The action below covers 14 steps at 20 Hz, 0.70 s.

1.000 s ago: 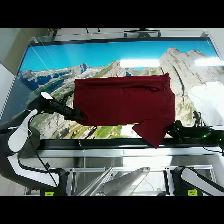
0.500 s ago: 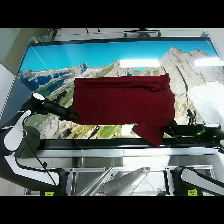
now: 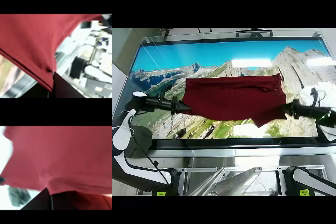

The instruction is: Fold the shirts.

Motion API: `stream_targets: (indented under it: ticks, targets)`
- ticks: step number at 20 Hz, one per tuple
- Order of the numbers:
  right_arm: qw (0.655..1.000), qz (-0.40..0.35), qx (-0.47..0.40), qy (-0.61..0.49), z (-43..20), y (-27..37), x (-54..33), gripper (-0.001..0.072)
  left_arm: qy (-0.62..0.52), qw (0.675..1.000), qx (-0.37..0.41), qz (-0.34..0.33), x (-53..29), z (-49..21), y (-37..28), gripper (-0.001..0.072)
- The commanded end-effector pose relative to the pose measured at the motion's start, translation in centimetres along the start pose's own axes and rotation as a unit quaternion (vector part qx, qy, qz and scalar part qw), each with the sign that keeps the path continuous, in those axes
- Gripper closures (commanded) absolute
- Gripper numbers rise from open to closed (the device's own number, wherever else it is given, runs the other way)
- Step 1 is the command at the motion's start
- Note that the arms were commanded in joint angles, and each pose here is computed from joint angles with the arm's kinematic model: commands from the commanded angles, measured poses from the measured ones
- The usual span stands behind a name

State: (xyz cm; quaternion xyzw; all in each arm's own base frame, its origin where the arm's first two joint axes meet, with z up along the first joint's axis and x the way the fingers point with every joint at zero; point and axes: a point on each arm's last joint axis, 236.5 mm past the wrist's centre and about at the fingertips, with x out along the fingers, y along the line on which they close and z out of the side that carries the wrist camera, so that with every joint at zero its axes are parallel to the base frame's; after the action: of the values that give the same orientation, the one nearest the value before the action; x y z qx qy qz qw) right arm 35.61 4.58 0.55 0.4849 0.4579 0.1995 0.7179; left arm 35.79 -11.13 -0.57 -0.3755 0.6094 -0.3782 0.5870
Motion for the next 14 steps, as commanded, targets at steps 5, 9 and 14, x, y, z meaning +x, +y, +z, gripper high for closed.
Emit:
stream_targets:
  ticks: [5,9,14]
  targets:
    - [0.989,0.089,-0.04,-0.112,12.9,6.7,2.2,0.0687,-0.173,0.982,0.065,0.037,-5.5,12.1,-3.1,0.0687]
    - [0.987,0.088,-0.069,-0.119,17.1,5.5,7.6,0.0686,-0.182,0.979,0.076,0.045,-4.4,16.9,-0.4,0.0689]
    - [0.99,0.039,-0.061,-0.12,18.2,0.6,12.5,0.0685,-0.183,0.978,0.085,0.049,-1.6,21.4,3.0,0.069]
